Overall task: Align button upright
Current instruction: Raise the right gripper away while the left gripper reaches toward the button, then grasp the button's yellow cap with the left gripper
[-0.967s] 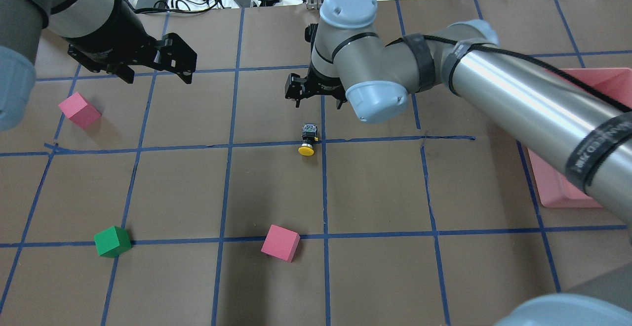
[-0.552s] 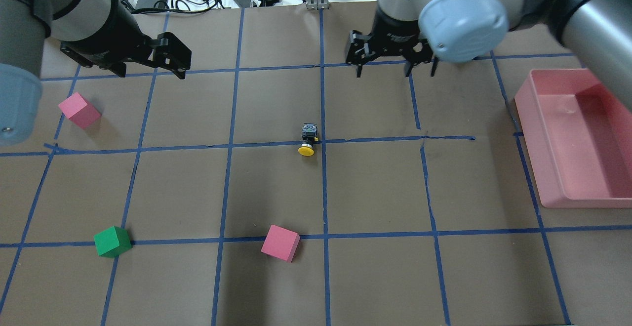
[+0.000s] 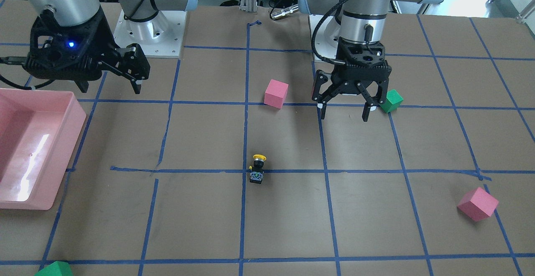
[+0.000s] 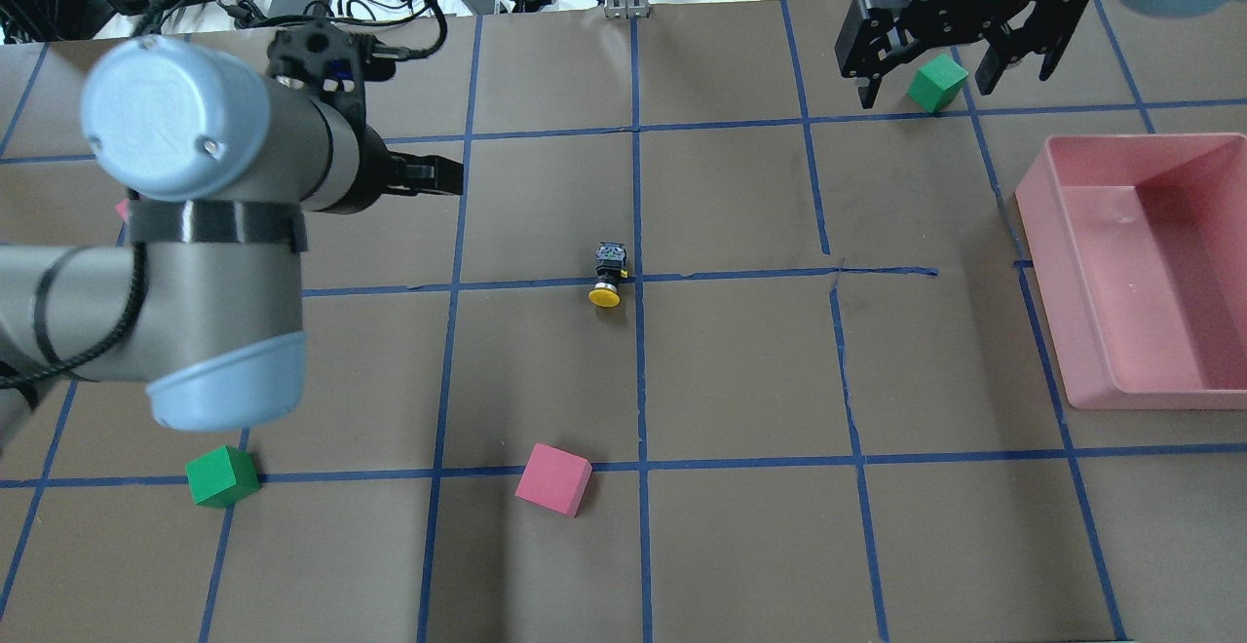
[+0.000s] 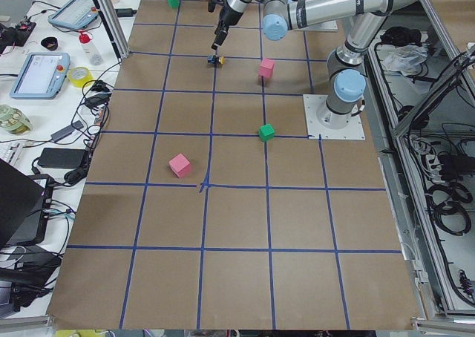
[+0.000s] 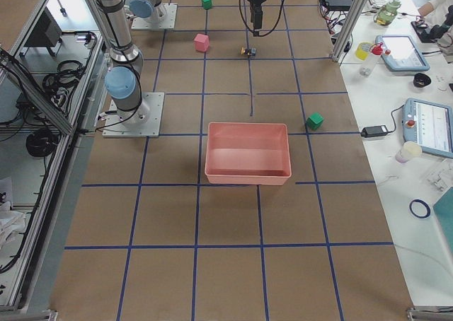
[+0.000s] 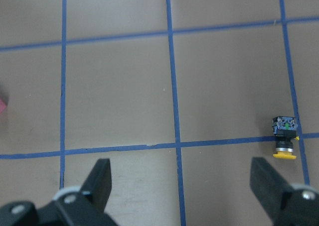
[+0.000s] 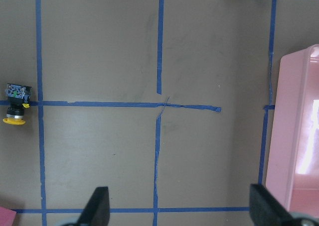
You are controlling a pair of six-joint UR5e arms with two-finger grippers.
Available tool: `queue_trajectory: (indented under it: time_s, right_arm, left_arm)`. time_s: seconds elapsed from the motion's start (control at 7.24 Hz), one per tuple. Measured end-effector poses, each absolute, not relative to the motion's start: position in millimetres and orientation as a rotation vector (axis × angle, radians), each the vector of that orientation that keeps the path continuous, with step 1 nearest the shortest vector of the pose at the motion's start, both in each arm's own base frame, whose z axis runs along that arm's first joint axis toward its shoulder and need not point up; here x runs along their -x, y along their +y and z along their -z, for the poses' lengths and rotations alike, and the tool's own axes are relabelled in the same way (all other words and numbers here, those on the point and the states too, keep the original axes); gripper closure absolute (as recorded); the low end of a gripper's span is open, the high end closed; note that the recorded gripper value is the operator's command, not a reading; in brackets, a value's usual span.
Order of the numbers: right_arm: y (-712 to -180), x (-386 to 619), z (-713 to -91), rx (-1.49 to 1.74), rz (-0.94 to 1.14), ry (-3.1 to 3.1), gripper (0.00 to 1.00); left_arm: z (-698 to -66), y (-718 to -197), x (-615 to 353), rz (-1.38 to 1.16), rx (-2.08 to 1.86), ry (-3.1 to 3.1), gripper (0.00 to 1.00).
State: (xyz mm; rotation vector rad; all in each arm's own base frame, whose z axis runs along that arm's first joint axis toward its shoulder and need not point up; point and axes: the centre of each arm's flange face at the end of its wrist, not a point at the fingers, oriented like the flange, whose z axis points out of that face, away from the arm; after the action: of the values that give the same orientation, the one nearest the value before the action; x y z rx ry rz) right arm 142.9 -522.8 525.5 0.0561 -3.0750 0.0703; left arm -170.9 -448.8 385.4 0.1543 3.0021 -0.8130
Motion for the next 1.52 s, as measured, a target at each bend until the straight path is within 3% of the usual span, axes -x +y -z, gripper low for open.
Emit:
queue_trajectory:
  time_s: [0.69,1.52]
  right_arm:
    - [-519.1,-146.9,-525.5,-0.054,-0.064,-3.143,0.00]
    - [-519.5,-146.7,-522.8,-0.053,-0.057,-3.144,0.00]
  left_arm:
    - [-250.3,-392.5,239.4,1.024,-0.170,3.040,0.00]
    - [-181.9,-398.7,276.3,0.943,0.051,3.112,0.05]
